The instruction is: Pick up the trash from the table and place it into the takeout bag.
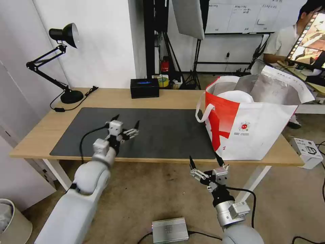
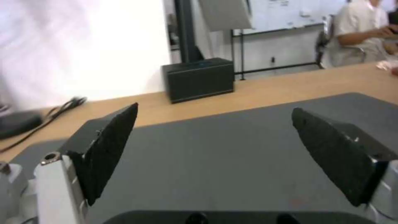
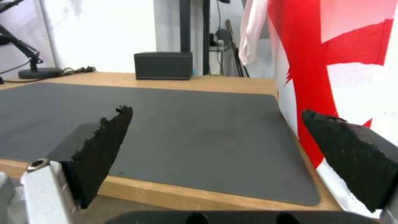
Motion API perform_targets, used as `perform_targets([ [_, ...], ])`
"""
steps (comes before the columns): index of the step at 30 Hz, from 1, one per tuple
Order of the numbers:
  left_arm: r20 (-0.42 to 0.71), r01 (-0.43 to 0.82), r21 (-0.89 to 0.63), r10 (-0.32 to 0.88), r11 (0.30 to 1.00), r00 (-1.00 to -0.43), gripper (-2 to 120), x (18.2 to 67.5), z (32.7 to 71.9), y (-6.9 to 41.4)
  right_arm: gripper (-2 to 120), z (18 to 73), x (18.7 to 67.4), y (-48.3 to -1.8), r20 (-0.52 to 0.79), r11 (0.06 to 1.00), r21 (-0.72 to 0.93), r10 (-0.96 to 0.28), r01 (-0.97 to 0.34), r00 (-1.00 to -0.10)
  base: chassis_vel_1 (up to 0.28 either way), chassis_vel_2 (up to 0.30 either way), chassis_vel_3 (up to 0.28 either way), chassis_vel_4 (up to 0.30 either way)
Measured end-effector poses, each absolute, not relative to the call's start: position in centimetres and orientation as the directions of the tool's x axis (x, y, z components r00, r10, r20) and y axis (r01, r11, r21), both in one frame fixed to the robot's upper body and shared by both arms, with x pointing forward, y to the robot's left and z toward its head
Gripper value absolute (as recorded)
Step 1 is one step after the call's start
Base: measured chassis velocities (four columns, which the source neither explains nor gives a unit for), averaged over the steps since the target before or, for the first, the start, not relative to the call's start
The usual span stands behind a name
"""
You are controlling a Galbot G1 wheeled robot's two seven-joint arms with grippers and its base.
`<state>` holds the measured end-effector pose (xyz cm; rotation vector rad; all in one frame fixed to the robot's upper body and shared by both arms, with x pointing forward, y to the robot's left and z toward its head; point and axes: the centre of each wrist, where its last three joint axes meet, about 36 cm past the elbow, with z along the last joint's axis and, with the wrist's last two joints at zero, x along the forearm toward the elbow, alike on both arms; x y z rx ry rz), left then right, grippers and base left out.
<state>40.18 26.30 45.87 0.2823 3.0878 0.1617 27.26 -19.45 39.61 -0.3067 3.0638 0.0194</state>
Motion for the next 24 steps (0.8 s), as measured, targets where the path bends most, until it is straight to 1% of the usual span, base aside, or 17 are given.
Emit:
perform_targets([
  [3, -0.008, 0.154, 0.084, 0.155, 0.985, -0.988, 100, 37.0, 45.6, 26.9, 100, 39.6, 27.3, -19.5, -0.063, 0.980, 0.006, -0.198, -0.198, -0.978, 0.000, 0.000, 0.000, 0.000],
  [4, -0.008, 0.154, 0.084, 0.155, 0.985, -0.988, 100, 37.0, 45.6, 26.9, 100, 39.6, 27.3, -19.5, -0.063, 0.980, 0.006, -0.198, -0.198, -0.978, 0.000, 0.000, 0.000, 0.000],
  [7, 0.009, 0.149, 0.033, 0.149, 0.988, -0.989, 100, 34.6, 44.3, 26.8, 100, 39.6, 27.3, -19.5, -0.063, 0.980, 0.006, -0.198, -0.198, -0.978, 0.000, 0.000, 0.000, 0.000],
  [11, 0.009, 0.161, -0.017, 0.161, 0.987, -0.987, 100, 33.8, 43.8, 26.6, 100, 39.6, 27.3, -19.5, -0.063, 0.980, 0.006, -0.198, -0.198, -0.978, 0.000, 0.000, 0.000, 0.000],
  [14, -0.009, 0.187, -0.100, 0.187, 0.977, -0.982, 100, 33.2, 43.3, 26.0, 100, 39.6, 27.3, -19.5, -0.063, 0.980, 0.006, -0.198, -0.198, -0.978, 0.000, 0.000, 0.000, 0.000],
  [17, -0.017, 0.196, -0.130, 0.196, 0.972, -0.981, 100, 32.6, 42.7, 25.5, 100, 39.6, 27.3, -19.5, -0.063, 0.980, 0.006, -0.198, -0.198, -0.978, 0.000, 0.000, 0.000, 0.000],
  [23, -0.026, 0.193, -0.109, 0.191, 0.975, -0.981, 100, 32.0, 41.7, 25.5, 100, 39.6, 27.3, -19.5, -0.063, 0.980, 0.006, -0.198, -0.198, -0.978, 0.000, 0.000, 0.000, 0.000],
  [24, -0.039, 0.181, -0.088, 0.178, 0.980, -0.983, 100, 31.8, 41.0, 25.9, 100, 39.6, 27.3, -19.5, -0.063, 0.980, 0.006, -0.198, -0.198, -0.978, 0.000, 0.000, 0.000, 0.000],
])
